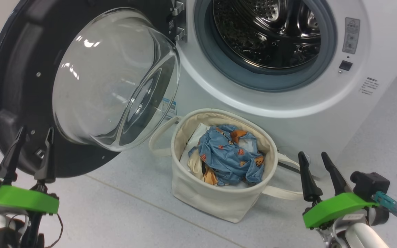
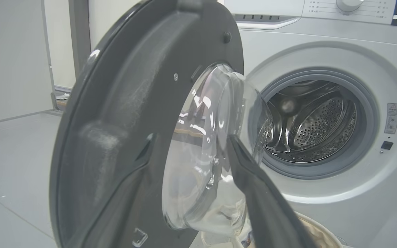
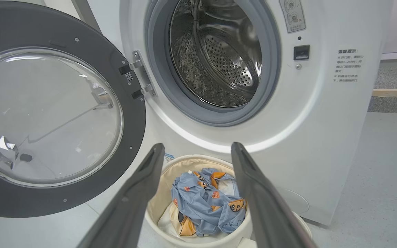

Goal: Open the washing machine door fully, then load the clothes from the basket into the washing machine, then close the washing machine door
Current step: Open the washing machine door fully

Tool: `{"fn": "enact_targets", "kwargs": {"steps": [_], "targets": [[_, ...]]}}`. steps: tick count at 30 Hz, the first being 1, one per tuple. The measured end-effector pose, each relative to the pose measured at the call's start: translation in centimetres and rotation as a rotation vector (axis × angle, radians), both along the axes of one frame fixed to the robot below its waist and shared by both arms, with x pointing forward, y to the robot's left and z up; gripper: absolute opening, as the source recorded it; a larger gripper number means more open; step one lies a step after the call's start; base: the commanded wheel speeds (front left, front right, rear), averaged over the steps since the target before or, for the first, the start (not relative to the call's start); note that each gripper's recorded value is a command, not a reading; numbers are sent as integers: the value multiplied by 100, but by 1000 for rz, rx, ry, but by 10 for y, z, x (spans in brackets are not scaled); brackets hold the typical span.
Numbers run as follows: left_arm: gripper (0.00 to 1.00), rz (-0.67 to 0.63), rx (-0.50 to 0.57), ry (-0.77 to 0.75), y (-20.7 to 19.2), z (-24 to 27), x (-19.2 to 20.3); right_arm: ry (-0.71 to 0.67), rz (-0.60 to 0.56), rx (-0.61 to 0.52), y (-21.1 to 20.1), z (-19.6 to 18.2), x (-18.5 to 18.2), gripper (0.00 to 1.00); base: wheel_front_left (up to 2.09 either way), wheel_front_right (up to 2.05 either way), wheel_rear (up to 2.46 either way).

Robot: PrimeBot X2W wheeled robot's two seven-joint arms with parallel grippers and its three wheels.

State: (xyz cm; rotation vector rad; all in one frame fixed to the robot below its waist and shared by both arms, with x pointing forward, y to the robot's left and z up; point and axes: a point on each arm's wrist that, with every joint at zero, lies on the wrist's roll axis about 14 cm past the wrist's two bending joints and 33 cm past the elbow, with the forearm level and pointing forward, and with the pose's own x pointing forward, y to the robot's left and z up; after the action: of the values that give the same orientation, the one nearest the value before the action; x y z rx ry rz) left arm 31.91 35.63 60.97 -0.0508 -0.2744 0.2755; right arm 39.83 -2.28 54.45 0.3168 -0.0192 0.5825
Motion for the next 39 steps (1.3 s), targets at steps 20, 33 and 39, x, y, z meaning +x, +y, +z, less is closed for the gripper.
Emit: {"fn": "enact_targets", "kwargs": {"steps": [20,33,39], "targets": [[100,-219,-100,35,-79,-26,46,-55,-163,0,-62,16,-7,100,0,0,0],[100,-367,-88,108,-139,-49,90,-38,-350,-33,-134,7,-27,100,0,0,0],[100,-396,-81,125,-152,-56,93,-44,-401,-66,-155,6,-32,100,0,0,0]]}}
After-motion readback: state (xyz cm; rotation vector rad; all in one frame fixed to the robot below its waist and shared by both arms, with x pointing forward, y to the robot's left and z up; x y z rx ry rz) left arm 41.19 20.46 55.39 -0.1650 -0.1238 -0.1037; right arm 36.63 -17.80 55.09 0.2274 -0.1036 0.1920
